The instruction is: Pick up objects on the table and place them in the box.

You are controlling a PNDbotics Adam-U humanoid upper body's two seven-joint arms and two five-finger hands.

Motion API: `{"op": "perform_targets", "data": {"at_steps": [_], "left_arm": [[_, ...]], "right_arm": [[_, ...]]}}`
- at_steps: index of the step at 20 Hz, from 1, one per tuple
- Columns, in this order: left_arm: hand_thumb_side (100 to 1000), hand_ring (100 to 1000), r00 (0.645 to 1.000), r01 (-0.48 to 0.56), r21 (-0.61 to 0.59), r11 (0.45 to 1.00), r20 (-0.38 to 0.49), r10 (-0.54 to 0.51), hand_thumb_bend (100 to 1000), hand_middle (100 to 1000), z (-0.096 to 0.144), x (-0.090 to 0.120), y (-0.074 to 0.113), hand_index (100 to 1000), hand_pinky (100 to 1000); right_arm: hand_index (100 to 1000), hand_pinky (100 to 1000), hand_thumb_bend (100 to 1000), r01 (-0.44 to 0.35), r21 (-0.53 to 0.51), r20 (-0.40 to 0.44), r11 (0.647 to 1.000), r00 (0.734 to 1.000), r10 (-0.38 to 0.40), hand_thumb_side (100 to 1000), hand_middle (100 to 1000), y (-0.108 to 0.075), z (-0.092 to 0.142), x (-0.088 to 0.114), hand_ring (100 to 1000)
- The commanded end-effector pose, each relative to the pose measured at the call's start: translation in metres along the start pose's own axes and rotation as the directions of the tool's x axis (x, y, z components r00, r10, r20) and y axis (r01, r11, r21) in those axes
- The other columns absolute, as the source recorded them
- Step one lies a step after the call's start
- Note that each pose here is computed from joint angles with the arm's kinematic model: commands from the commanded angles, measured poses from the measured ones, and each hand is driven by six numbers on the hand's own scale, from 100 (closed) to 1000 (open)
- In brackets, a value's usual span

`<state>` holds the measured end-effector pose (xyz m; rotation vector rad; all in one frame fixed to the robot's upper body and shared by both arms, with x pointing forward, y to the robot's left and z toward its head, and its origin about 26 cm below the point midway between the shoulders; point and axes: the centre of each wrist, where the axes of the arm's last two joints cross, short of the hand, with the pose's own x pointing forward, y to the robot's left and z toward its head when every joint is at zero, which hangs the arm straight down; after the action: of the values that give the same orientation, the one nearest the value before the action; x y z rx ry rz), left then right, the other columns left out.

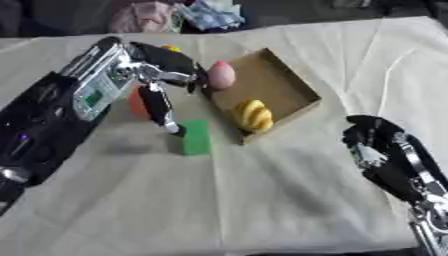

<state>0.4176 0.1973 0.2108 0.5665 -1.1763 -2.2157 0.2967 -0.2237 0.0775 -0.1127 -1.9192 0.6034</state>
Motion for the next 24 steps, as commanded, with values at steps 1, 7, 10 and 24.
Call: {"op": "perform_targets", "data": {"at_steps": [1, 7, 10, 24], "left_arm": [[329, 728, 0.998, 0.067, -0.075, 0.995, 0.024, -0.065, 566, 779, 0.0, -0.003, -0.001, 848, 765], [335, 714, 0.998, 0.049, -0.081, 0.995, 0.041, -0.045, 555, 770, -0.007, -0.001, -0.006, 839, 755], [332, 690, 0.998, 0.029, -0.07, 0.997, 0.05, -0.025, 533, 748, -0.009, 0.001, -0.007, 819, 739], [111, 522, 0.998, 0.009, -0.001, 1.0, 0.055, -0.009, 318, 575, -0.008, 0.003, -0.002, 683, 591]], "right_arm": [[782, 650, 100, -0.021, -0.011, 0.012, 1.0, 1.0, 0.021, 508, 594, -0.007, -0.002, 0.003, 637], [782, 646, 100, -0.019, -0.009, 0.015, 1.0, 1.0, 0.019, 508, 593, -0.007, -0.002, 0.004, 636], [781, 647, 100, -0.017, -0.008, 0.014, 1.0, 1.0, 0.017, 509, 591, -0.007, -0.002, 0.003, 635], [773, 648, 100, -0.016, -0.012, 0.01, 1.0, 1.0, 0.016, 510, 585, -0.007, -0.001, 0.002, 634]]}}
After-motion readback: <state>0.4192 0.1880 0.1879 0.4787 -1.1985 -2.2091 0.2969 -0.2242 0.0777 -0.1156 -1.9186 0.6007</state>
